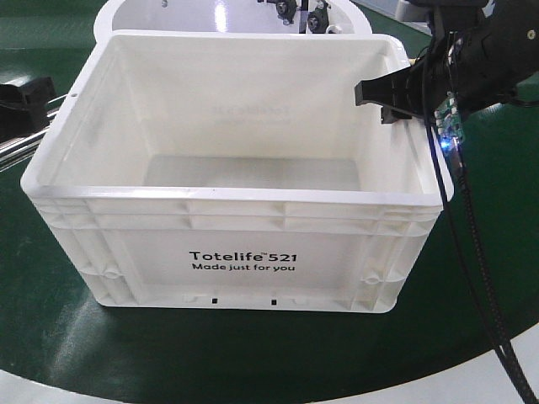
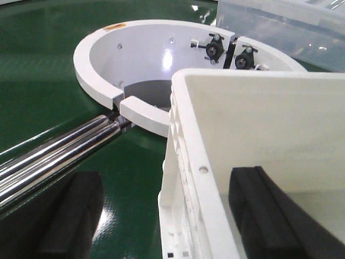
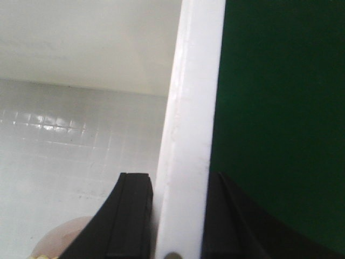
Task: Place moving items into box and shelve
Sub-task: 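Move both open grippers to the crate's side rims, then close both grippers on the crate's side rims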
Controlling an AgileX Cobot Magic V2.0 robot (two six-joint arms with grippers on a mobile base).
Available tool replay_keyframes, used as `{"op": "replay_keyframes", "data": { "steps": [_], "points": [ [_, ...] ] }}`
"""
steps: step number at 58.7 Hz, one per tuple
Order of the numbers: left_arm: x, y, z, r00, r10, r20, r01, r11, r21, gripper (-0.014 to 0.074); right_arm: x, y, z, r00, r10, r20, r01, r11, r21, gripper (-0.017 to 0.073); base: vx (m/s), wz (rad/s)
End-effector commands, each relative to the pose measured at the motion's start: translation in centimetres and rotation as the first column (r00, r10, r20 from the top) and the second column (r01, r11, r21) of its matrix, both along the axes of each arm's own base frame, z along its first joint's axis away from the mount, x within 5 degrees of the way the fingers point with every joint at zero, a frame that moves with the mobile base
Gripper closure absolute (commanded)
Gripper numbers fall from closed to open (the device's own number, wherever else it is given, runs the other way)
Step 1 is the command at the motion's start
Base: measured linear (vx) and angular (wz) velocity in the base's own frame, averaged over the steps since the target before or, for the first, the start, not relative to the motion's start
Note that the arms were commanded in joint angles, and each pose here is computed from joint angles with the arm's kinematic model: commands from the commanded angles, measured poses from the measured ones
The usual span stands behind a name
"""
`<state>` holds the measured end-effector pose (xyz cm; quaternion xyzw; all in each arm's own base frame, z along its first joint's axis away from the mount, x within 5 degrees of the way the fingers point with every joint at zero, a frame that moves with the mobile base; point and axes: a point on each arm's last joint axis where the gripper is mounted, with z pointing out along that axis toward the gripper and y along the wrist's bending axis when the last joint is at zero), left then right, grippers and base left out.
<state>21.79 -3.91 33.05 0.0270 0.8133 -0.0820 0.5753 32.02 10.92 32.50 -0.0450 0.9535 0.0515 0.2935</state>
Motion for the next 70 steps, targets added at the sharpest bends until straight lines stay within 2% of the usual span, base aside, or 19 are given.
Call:
{"op": "replay_keyframes", "data": {
  "steps": [1, 13, 22, 32, 44, 59, 63, 68, 70],
  "points": [
    [-0.1, 0.0, 2.1, 0.996, 0.006, 0.084, -0.003, 0.999, -0.033, 0.0008, -0.1, -0.2, 2.1, 0.994, 0.015, 0.104, -0.016, 1.000, 0.012, 0.0565, 0.00, 0.00],
    [0.9, -0.1, 5.0, 1.000, 0.012, 0.005, -0.012, 1.000, -0.027, 0.0008, -0.1, -0.2, 2.1, 0.994, 0.018, 0.105, -0.019, 1.000, 0.010, 0.0565, 0.00, 0.00],
    [3.0, -0.8, 5.9, 0.989, 0.006, -0.145, -0.012, 0.999, -0.042, 0.0008, -0.1, -0.2, 2.1, 0.994, 0.018, 0.105, -0.019, 1.000, 0.010, 0.0565, 0.00, 0.00],
    [5.9, -1.6, 5.3, 0.960, -0.012, -0.279, -0.004, 0.998, -0.058, 0.0008, -0.1, -0.2, 2.1, 0.995, 0.020, 0.101, -0.021, 1.000, 0.001, 0.0565, 0.00, 0.00],
    [8.6, -2.2, 3.6, 0.936, -0.017, -0.353, 0.002, 0.999, -0.044, 0.0008, -0.2, -0.3, 2.0, 0.996, 0.020, 0.090, -0.019, 1.000, -0.010, 0.0565, 0.00, 0.00],
    [9.7, -2.5, 2.1, 0.917, -0.025, -0.399, 0.009, 0.999, -0.042, 0.0015, -0.2, -0.3, 2.0, 0.996, 0.020, 0.091, -0.019, 1.000, -0.010, 0.0565, 0.00, 0.00],
    [9.7, -2.6, 2.0, 0.916, -0.044, -0.398, 0.031, 0.999, -0.038, 0.0067, -0.2, -0.3, 2.0, 0.996, 0.021, 0.091, -0.020, 1.000, -0.011, 0.0565, 0.00, 0.00],
    [9.5, -2.8, 2.1, 0.914, -0.073, -0.398, 0.058, 0.997, -0.049, 0.0216, -0.2, -0.3, 2.0, 0.996, 0.021, 0.092, -0.020, 1.000, -0.010, 0.0565, 0.00, 0.00],
    [9.5, -2.9, 2.1, 0.912, -0.086, -0.401, 0.068, 0.996, -0.059, 0.0310, -0.2, -0.3, 2.0, 0.995, 0.021, 0.093, -0.020, 1.000, -0.012, 0.0565, 0.00, 0.00]
  ]
}}
